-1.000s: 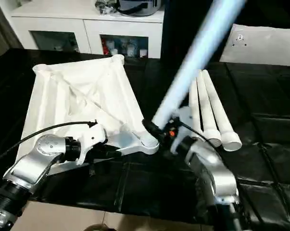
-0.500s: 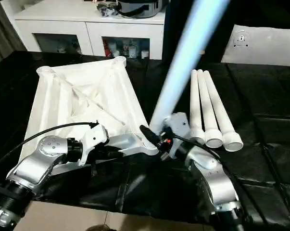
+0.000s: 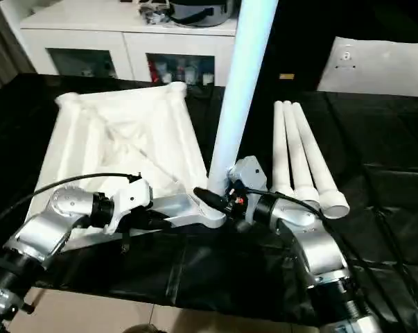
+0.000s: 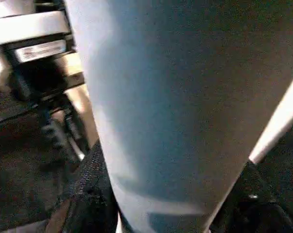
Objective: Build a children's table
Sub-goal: Insert table leg to table base
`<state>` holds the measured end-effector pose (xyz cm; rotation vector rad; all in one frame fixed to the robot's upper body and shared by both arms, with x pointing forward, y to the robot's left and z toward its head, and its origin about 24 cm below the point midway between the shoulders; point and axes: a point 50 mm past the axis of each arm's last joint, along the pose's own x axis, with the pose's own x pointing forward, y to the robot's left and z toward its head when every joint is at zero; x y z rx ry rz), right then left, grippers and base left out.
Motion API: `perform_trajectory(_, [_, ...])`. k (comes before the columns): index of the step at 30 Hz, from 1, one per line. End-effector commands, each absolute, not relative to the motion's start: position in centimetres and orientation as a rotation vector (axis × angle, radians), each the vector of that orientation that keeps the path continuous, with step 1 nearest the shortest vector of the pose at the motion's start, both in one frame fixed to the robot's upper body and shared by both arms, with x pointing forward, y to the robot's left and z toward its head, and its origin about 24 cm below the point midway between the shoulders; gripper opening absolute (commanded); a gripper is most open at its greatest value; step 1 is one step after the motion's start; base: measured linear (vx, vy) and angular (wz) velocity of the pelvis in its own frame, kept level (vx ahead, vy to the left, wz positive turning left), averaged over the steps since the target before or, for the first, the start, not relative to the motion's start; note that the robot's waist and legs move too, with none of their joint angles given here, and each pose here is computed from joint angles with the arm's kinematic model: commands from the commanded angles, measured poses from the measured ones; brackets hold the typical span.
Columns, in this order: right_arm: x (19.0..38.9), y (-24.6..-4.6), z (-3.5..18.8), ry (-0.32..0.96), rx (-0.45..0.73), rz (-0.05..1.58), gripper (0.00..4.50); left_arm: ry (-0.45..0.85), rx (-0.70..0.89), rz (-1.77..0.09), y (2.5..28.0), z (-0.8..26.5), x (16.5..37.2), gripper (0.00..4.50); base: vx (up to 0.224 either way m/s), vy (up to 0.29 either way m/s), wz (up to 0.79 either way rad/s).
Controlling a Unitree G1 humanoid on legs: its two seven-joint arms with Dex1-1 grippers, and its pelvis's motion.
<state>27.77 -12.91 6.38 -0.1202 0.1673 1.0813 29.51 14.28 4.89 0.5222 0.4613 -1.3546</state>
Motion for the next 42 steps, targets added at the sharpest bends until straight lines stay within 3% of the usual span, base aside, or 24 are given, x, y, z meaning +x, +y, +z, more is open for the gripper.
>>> perform_trajectory(1, [24.6, -11.0, 2.0, 0.415, -0.041, 1.259, 1.89, 0.365, 0.603, -1.345, 13.7, 7.0, 30.7, 0.0, 0.0, 0.0, 0.0])
perform_trajectory(6, [23.5, -10.3, 1.9, 0.436, -0.022, 1.34, 1.89, 0.401, 0.633, -1.314, 14.7, 6.7, 31.4, 0.0, 0.0, 0.0, 0.0])
perform_trajectory(17, [23.6, -9.8, 1.9, 0.422, -0.004, 1.323, 1.89, 0.411, 0.62, -1.291, 15.4, 6.7, 31.7, 0.0, 0.0, 0.0, 0.0])
perform_trajectory(22, [25.2, -10.0, 2.1, 0.361, -0.018, 1.169, 1.89, 0.397, 0.545, -1.211, 15.8, 6.8, 31.2, 0.0, 0.0, 0.0, 0.0])
perform_trajectory(28, [27.7, -10.4, 2.5, 0.281, 0.002, 0.894, 1.89, 0.408, 0.441, -1.001, 16.8, 6.2, 28.5, 0.0, 0.0, 0.0, 0.0])
perform_trajectory(34, [30.0, -10.2, 2.8, 0.254, 0.026, 0.712, 1.89, 0.416, 0.336, -0.882, 14.7, 5.8, 26.1, 0.0, 0.0, 0.0, 0.0])
perform_trajectory(42, [31.1, -9.2, 3.2, 0.24, 0.084, 0.664, 1.89, 0.414, 0.319, -0.868, 11.3, 6.1, 26.4, 0.0, 0.0, 0.0, 0.0])
